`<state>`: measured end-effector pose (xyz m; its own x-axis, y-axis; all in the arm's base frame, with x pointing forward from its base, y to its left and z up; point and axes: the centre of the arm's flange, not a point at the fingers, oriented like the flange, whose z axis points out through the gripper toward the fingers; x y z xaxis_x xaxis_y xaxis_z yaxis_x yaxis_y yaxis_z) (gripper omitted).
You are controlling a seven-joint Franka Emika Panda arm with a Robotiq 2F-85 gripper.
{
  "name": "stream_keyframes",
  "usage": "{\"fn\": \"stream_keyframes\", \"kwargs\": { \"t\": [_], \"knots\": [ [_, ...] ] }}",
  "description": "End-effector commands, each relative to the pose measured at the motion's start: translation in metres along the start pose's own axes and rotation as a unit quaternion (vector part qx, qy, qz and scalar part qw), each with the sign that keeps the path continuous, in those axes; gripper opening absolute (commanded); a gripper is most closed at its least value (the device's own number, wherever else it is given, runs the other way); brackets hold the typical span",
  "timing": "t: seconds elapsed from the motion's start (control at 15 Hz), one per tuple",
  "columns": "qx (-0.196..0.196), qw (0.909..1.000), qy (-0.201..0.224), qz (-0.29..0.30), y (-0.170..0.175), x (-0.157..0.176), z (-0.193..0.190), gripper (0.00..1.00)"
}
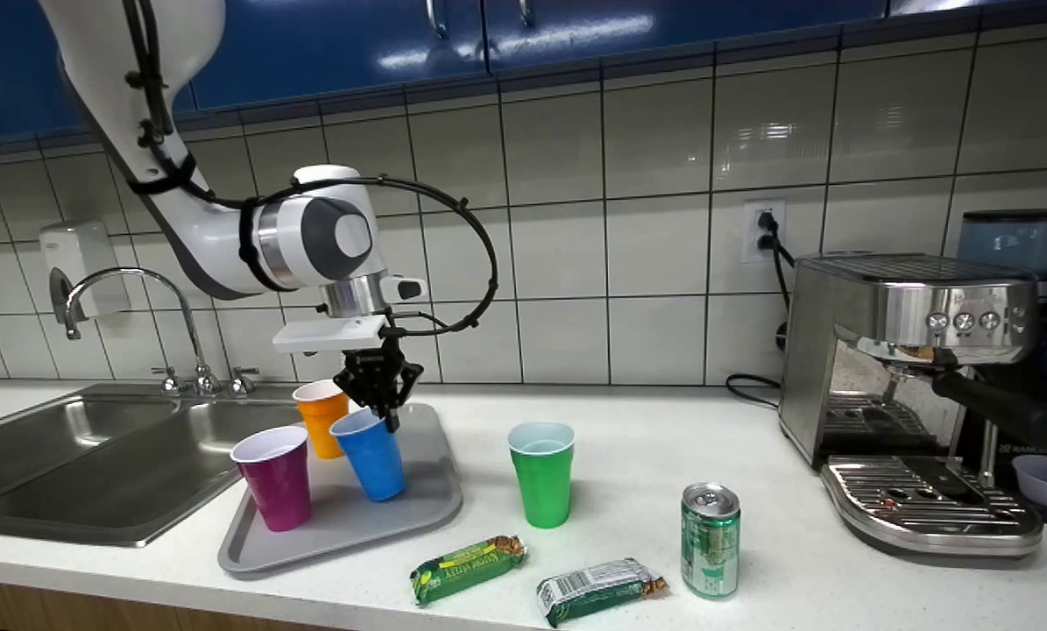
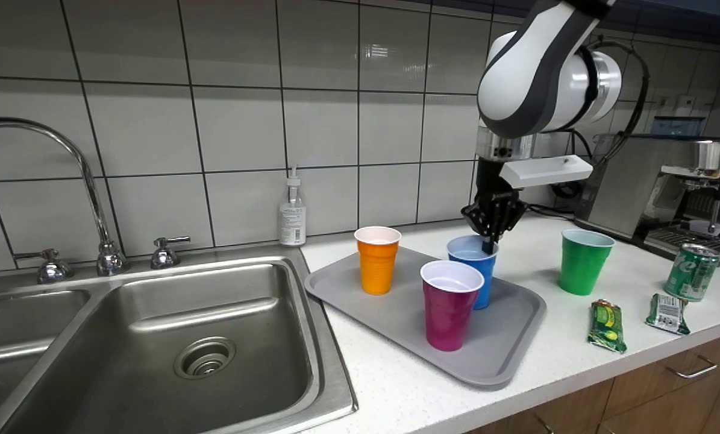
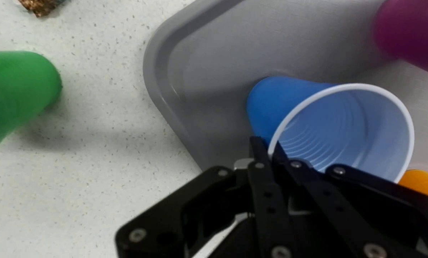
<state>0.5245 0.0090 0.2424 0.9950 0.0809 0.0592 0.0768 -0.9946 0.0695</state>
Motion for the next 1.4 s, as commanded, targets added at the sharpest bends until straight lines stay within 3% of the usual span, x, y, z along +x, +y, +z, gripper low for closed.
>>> {"fn": "stream_keyframes", "kwargs": {
  "t": [0.0, 0.53, 1.33],
  "knots": [
    [-0.004, 0.9997, 0.020, 0.008, -0.004, -0.003, -0.018, 0.01],
    [-0.004, 0.9971, 0.059, 0.049, 0.003, 0.009, -0.036, 0.01],
    [-0.007, 0.9888, 0.098, 0.113, 0.054, 0.033, -0.056, 0.01]
  ]
}}
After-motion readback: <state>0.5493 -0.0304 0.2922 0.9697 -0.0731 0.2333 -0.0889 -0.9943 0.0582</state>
